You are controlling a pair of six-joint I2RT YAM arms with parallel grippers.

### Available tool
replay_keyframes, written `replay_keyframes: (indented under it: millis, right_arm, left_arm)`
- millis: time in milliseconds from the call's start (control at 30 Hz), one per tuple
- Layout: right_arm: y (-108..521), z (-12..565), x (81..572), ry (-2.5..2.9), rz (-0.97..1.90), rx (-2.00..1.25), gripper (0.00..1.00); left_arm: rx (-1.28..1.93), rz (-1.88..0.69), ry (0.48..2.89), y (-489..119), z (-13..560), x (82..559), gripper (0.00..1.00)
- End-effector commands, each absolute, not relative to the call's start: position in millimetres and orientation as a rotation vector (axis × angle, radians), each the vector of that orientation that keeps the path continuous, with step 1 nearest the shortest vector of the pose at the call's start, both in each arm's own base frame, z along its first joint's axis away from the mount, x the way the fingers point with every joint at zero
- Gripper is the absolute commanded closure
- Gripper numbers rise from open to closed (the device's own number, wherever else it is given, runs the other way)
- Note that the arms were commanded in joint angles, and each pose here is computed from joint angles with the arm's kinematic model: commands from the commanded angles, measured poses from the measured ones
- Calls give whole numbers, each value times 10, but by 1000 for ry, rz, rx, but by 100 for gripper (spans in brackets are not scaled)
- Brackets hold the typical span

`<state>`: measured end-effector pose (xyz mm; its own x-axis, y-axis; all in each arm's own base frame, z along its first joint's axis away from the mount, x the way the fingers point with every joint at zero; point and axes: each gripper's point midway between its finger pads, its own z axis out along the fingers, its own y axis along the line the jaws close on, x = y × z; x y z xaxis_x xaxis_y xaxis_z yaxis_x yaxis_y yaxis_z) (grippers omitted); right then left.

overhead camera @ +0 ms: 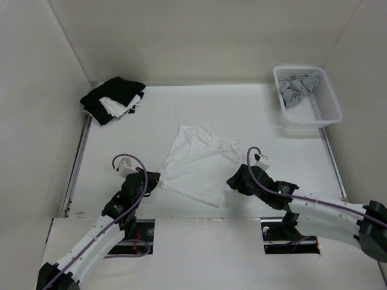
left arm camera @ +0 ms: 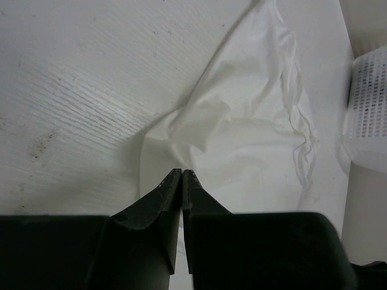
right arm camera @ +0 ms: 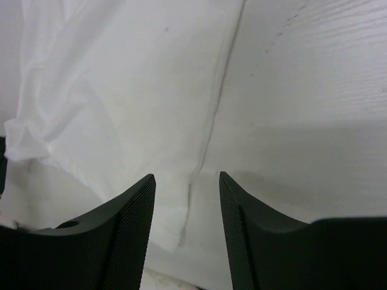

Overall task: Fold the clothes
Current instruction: Flatten the tank top out

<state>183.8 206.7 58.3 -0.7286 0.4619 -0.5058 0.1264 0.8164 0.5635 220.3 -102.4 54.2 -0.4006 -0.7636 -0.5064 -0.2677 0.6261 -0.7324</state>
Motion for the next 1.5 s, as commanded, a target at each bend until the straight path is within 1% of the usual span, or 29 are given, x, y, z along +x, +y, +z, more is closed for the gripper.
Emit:
replay_keyframes:
  millis: [0,100,200,333,567,667,833,1000,1067,1133,1300,1467]
  right_arm:
    - [2094,550,1546,2413,696,377,49]
    - [2275,508,1265,2477,772,354,53]
    - [2417,436,1139,2518,793,333,59]
    - [2605,396,1114,2520,848,351,60]
    - [2681,323,1112,2514,878,399,61]
    - [2696,310,1118,2511,883,415,63]
    - [2706,257,1118,2518,877,427,71]
    - [2666,333,1212,2458,854,436,88]
    - [2624,508,1281,2399,851,410,92]
    - [2560,787,1373,2321,842,365,93]
    - [2214,1912,1627,2058,821,259,94]
    - [1811,3009,1864,1796,777,228,94]
  left_arm:
    - [-818,-732,1975,-1082,445,2152,96]
    - [-811,-731,1973,-1090,470,2158,96]
    - [-800,-737,1967,-1103,514,2169,96]
    - [-793,-745,1960,-1113,541,2172,96]
    - [-786,-747,1962,-1125,545,2165,96]
    - [-785,-749,1961,-1130,552,2166,96]
    - [-783,-752,1959,-1135,563,2167,96]
    - [-780,-759,1950,-1140,601,2177,96]
    - [-761,-765,1935,-1153,712,2204,97]
    - [-719,-778,1891,-1172,975,2267,98]
    - [-605,-790,1635,-1095,2186,2486,99]
    - [-554,-841,1438,-1062,3176,2498,99]
